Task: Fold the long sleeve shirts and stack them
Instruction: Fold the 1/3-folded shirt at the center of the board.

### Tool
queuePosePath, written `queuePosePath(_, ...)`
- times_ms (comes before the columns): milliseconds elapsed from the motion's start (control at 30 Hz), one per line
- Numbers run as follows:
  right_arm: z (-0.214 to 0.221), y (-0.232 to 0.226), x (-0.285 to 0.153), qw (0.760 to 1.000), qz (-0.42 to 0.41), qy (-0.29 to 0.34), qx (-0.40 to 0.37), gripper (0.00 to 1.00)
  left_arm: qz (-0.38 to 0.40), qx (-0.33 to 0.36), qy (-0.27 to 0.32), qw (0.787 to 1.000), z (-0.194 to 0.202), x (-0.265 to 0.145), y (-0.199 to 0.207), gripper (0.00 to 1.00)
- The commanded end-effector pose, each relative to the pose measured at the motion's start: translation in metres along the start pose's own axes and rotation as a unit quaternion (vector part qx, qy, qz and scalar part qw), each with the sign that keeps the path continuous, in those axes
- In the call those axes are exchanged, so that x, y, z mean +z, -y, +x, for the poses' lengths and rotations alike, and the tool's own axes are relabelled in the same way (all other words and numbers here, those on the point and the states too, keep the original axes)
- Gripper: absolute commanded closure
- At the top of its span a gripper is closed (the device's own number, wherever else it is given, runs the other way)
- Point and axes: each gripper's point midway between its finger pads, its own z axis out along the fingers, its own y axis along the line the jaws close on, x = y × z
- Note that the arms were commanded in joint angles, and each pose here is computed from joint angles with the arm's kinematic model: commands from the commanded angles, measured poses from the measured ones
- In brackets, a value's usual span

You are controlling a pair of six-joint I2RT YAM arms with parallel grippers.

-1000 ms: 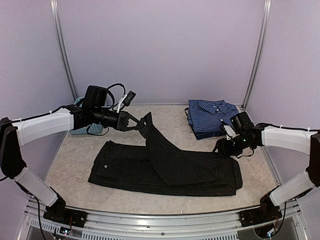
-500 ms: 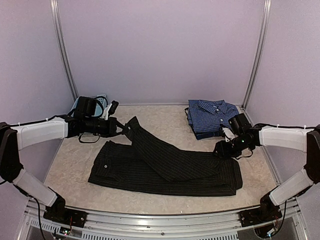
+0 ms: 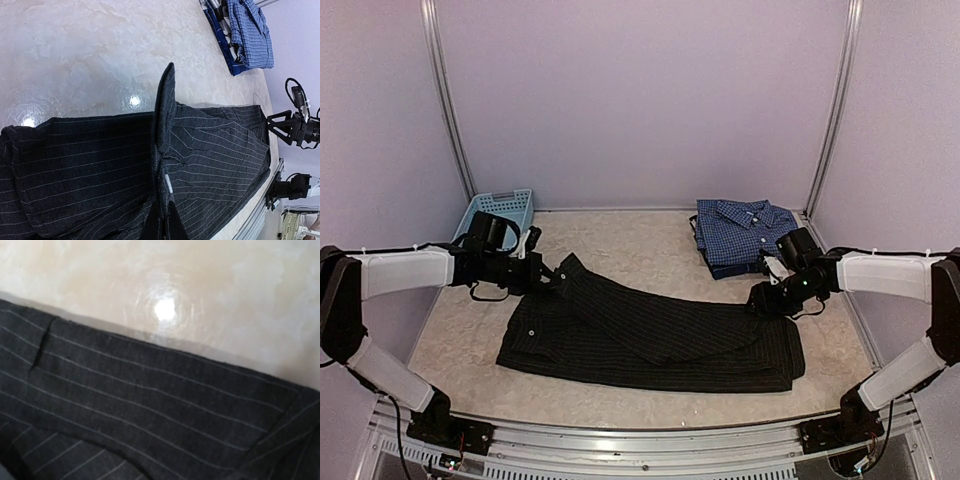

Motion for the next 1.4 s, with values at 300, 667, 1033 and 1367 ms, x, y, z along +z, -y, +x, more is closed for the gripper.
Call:
queuePosePath(300,0.002,-0.002,0.003,1.000,-0.010,-0.006,-0.004,0.40,-0.013,-0.075,-0.013,0.997,0.014,-0.010,-0.014,1.00)
queuePosePath(667,0.006,-0.001,0.004,1.000,-0.010,-0.009,-0.004,0.39,-0.025,-0.113,-0.020,0.993,0.030,-0.015,-0.024,1.00)
queuePosePath(1033,0.006,-0.004,0.003,1.000,-0.016,-0.007,-0.006,0.39,-0.058,-0.131,0.003,0.990,0.028,-0.014,-0.047,1.00)
queuePosePath(1367,0.008,-0.003,0.000,1.000,-0.014,-0.006,-0.008,0.40,-0.095,-0.112,0.009,0.989,0.014,0.002,-0.070,0.91)
